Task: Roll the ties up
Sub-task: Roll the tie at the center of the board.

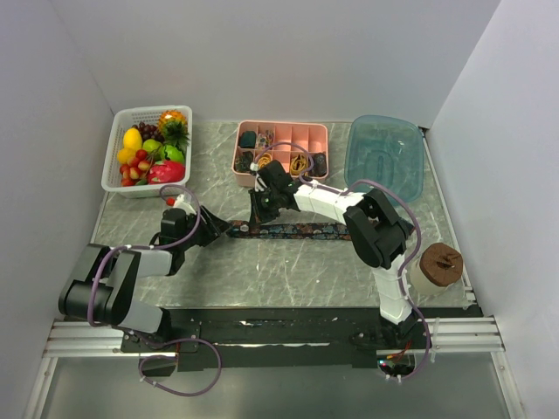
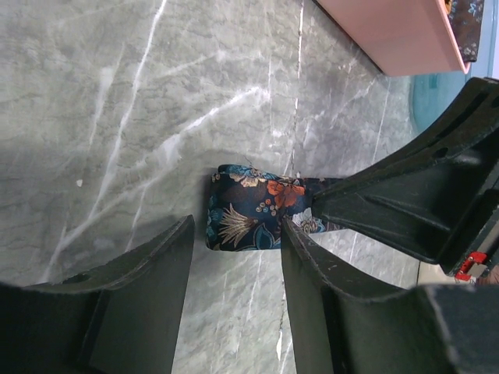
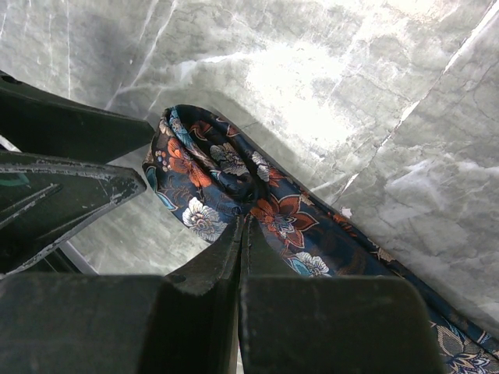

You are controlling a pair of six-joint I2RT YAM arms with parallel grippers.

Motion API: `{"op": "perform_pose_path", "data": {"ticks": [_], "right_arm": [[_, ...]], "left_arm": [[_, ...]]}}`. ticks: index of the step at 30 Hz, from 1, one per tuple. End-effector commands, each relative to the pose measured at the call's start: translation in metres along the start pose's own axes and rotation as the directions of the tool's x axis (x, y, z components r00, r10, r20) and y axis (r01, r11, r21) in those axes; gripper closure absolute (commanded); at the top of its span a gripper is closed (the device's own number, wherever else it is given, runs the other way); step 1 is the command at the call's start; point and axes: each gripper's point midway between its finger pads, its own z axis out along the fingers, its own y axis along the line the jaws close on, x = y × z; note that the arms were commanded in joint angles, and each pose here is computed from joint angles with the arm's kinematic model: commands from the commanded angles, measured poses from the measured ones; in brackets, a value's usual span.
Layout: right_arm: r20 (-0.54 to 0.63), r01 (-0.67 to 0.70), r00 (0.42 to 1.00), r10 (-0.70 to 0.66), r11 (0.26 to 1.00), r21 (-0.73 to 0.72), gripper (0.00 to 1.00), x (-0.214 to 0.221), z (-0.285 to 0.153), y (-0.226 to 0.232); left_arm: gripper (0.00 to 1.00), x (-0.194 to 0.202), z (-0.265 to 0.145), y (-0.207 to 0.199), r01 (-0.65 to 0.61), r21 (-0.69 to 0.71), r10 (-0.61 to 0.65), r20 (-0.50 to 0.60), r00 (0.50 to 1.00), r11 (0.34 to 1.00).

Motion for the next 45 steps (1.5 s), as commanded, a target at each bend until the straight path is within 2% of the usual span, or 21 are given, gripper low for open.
{"op": "perform_pose_path", "data": {"ticks": [1, 21, 45], "right_arm": [[0.083, 0.050, 0.995, -0.047, 0.998, -0.034, 1.00, -0.026, -0.022, 0.025], [0.129, 0.092, 0.988, -0.086, 0.995, -0.040, 1.00, -0.036, -0.044, 0.044], [0.015, 0.073, 0.997, -0.074, 0.996, 0.053, 1.00, -0.009, 0.008, 0.012]], "left_arm": [[0.46, -0.011, 0.001, -0.002, -0.022, 0.003, 0.021, 0.048, 0.999, 1.000], [0.48, -0.003, 0.009, 0.004, 0.001, 0.019, -0.002, 0.022, 1.000, 1.000], [0.46, -0.006, 0.010, -0.003, -0.008, 0.047, 0.006, 0.026, 1.000, 0.999]]}}
